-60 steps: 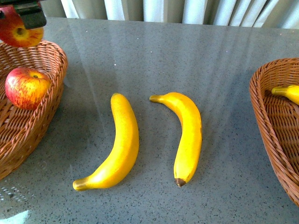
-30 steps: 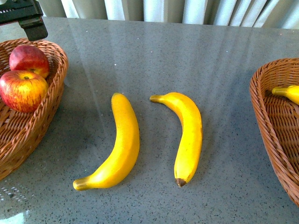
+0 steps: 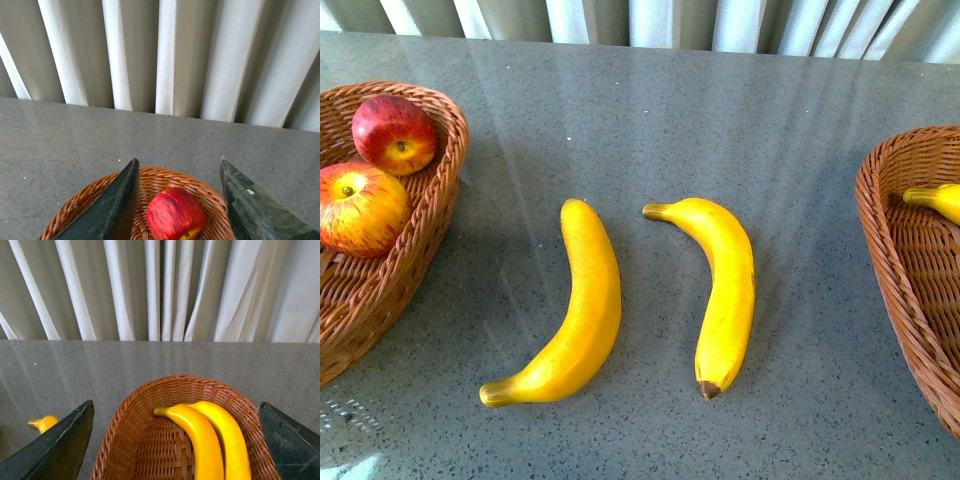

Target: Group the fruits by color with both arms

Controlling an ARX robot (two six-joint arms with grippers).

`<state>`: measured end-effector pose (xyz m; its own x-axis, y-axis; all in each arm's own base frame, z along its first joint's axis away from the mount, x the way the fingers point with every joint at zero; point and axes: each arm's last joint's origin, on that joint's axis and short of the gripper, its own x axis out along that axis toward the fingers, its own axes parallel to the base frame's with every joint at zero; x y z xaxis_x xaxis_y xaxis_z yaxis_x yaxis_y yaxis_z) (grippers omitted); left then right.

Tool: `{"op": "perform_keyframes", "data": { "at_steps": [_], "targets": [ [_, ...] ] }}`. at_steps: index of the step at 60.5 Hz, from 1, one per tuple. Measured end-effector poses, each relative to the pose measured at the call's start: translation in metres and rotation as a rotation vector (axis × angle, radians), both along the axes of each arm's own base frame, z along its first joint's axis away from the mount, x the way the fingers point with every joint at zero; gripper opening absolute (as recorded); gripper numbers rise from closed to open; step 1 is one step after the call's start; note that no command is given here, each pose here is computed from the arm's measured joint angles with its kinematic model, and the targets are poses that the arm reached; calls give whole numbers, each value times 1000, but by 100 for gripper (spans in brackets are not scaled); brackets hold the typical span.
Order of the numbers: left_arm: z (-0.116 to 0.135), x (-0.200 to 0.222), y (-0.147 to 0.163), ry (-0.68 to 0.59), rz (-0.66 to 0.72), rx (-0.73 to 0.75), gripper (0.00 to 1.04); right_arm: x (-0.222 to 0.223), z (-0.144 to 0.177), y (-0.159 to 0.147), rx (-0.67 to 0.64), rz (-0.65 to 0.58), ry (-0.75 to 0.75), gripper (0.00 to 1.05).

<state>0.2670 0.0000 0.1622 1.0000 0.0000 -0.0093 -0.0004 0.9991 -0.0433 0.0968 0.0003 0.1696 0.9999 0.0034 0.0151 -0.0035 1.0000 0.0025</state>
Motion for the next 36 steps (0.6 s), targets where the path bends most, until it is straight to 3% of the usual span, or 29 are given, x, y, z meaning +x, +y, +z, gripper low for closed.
{"op": "perform_keyframes", "data": {
  "at_steps": [4, 14, 36],
  "targets": [
    [1, -20, 0, -8, 0, 18, 28, 0, 0, 0, 0, 0, 0, 96],
    [-1, -47, 0, 3, 0, 25, 1, 0, 0, 0, 0, 0, 0, 96],
    [0, -94, 0, 4, 0, 32, 2, 0, 0, 0, 0, 0, 0, 96]
  ]
}}
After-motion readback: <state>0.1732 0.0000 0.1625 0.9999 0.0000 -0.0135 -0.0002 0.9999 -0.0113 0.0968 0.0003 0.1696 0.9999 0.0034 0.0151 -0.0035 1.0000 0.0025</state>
